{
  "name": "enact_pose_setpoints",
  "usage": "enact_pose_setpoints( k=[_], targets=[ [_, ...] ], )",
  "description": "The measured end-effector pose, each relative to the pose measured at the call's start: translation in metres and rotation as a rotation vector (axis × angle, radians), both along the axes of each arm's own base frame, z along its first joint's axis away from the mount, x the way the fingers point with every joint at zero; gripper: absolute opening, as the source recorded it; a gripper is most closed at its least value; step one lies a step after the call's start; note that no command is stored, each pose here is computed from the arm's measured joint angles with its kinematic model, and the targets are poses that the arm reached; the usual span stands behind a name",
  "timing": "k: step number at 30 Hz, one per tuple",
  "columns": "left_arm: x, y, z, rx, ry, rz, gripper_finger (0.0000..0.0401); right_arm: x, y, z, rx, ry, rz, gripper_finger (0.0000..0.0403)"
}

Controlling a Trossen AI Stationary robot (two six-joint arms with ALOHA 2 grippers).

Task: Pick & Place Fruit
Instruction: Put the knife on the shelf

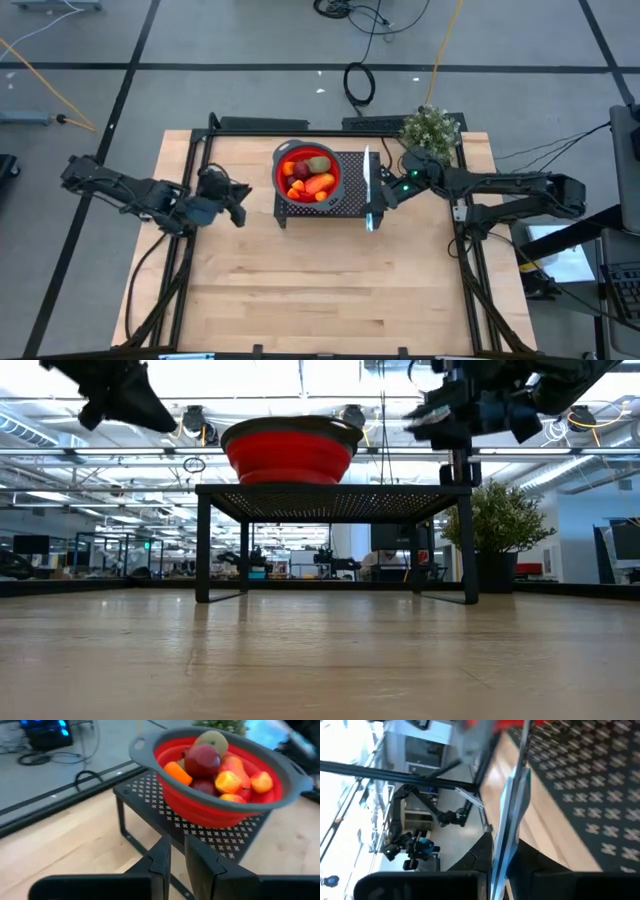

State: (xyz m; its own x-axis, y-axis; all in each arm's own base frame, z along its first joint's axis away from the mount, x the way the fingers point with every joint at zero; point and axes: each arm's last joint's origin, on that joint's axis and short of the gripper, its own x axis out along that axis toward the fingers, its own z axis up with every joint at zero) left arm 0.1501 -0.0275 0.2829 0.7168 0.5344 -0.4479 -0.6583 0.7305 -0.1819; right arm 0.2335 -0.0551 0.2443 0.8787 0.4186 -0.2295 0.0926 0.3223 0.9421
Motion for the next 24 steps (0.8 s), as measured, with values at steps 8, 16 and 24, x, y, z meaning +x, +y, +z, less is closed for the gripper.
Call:
enact_pose_setpoints(
  k=[8,16,24],
  targets=[
    [-0.013,0.003,-0.033,-0.022,-0.098,-0.088,0.0051,0.008,-0.007,-0.009,0.078,0.046,-0.070,0.0026],
    [-0.019,0.004,-0.065,-0.081,-0.144,-0.126,0.0051,-0.002,-0.010,0.002,0.112,0.038,-0.118,0.0026],
    [-0.019,0.003,-0.083,-0.114,-0.209,-0.153,0.0051,-0.025,-0.004,0.003,0.057,0.165,-0.209,0.0027]
  ],
)
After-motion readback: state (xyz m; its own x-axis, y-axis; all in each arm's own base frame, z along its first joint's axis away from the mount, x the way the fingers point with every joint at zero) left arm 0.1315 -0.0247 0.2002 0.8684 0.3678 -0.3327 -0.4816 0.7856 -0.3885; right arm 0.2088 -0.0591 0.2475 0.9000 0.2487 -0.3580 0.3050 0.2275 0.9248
